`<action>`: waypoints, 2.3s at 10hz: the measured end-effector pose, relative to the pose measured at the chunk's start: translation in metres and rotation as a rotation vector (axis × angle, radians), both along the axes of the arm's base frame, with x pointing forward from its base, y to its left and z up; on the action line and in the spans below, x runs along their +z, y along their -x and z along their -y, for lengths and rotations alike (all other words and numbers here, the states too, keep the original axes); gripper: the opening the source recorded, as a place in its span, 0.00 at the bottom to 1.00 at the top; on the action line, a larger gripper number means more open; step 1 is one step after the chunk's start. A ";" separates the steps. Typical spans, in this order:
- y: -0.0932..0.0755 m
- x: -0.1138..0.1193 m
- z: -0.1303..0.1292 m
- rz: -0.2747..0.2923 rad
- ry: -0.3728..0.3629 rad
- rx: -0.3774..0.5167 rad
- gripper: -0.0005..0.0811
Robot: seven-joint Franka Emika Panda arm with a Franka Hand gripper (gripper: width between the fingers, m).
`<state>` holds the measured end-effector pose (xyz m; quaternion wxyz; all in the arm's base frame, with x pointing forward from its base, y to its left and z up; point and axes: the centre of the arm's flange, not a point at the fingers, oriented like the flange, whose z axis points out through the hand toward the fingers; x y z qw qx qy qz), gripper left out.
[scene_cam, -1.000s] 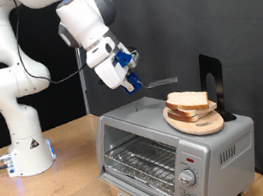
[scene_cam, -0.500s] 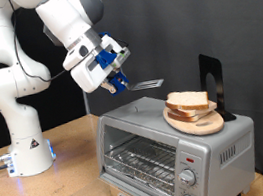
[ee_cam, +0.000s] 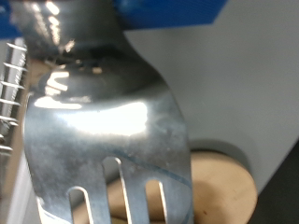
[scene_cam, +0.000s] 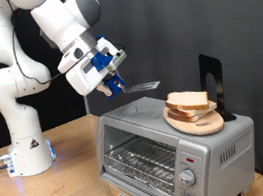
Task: Make a piece of toast with the oven
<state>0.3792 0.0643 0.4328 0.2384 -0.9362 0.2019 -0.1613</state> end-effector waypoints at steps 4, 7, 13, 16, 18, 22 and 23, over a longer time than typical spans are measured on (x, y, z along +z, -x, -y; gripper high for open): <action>0.018 -0.007 0.026 -0.021 -0.010 0.003 0.56; 0.021 -0.009 0.025 -0.059 0.001 0.015 0.56; -0.005 0.023 0.016 -0.370 0.114 0.141 0.56; -0.011 0.021 0.017 -0.380 0.143 0.156 0.56; -0.013 0.021 0.011 -0.368 0.212 0.166 0.56; -0.022 0.026 0.001 -0.335 0.225 0.131 0.56; -0.026 0.027 0.000 -0.324 0.223 0.124 0.56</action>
